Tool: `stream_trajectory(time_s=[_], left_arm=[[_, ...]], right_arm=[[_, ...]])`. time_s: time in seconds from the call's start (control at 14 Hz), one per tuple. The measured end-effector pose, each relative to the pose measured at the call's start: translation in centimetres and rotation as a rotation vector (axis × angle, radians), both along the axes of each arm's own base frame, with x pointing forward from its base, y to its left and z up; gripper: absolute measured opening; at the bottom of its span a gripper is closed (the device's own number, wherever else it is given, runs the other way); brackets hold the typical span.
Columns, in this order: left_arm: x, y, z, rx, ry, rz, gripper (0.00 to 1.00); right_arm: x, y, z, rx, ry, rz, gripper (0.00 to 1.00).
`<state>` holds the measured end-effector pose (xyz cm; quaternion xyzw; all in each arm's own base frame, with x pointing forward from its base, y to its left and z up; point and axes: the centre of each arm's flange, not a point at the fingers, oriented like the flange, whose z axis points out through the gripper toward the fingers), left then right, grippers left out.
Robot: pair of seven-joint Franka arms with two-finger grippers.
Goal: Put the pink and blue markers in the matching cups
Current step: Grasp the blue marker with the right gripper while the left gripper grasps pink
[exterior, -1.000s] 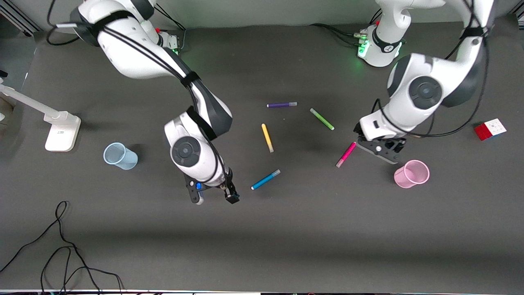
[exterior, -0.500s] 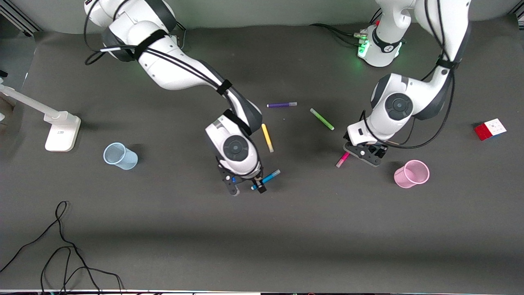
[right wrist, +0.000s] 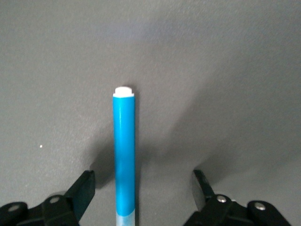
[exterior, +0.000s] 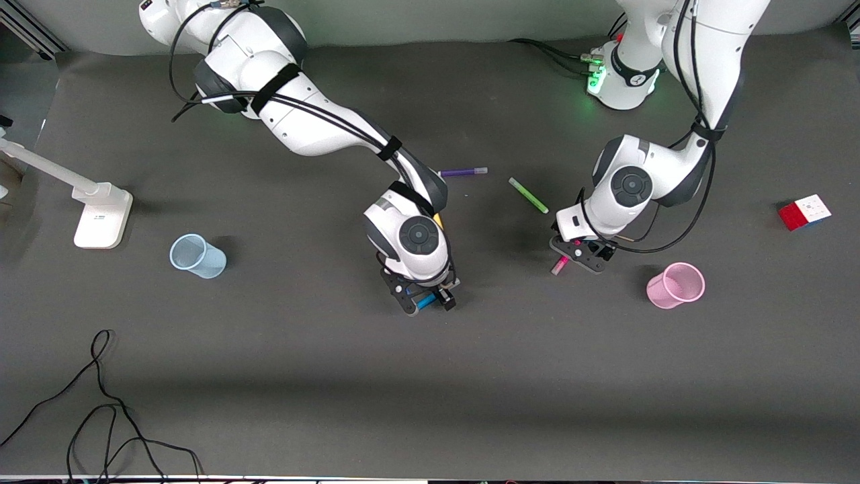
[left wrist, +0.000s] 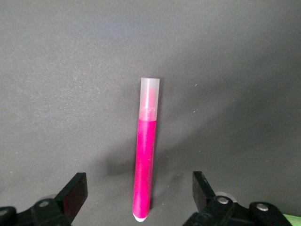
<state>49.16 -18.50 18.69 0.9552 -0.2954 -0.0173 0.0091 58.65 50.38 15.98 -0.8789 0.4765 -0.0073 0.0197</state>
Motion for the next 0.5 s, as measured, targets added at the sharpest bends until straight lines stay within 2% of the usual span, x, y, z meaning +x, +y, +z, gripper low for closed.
stream_trajectory(time_s=[0.21,0.29,0.36,0.43,0.5], left_arm=[[-0.2,0.2,-0.9,0.009,0.014,-0.007,0.98],[-0.3,0.2,-1.1,0.010,0.017,-0.008,0.95],[-0.3,0.2,-1.2,0.011,0.019,-0.008,0.95],[-0.3,0.2,-1.3,0.011,0.020,-0.008,0.88],[-0.3,0.2,-1.3,0.011,0.020,-0.008,0.78]], right_arm=[[-0.2,0.8,0.7,0.010,-0.012,0.009,0.84],[-0.1,0.9,1.0,0.014,-0.017,0.009,0.77],[0.1,1.0,1.3,0.018,-0.022,0.007,0.64],[0.2,1.0,1.4,0.020,-0.026,0.006,0.56],[0.3,1.0,1.3,0.020,-0.026,0.006,0.56]])
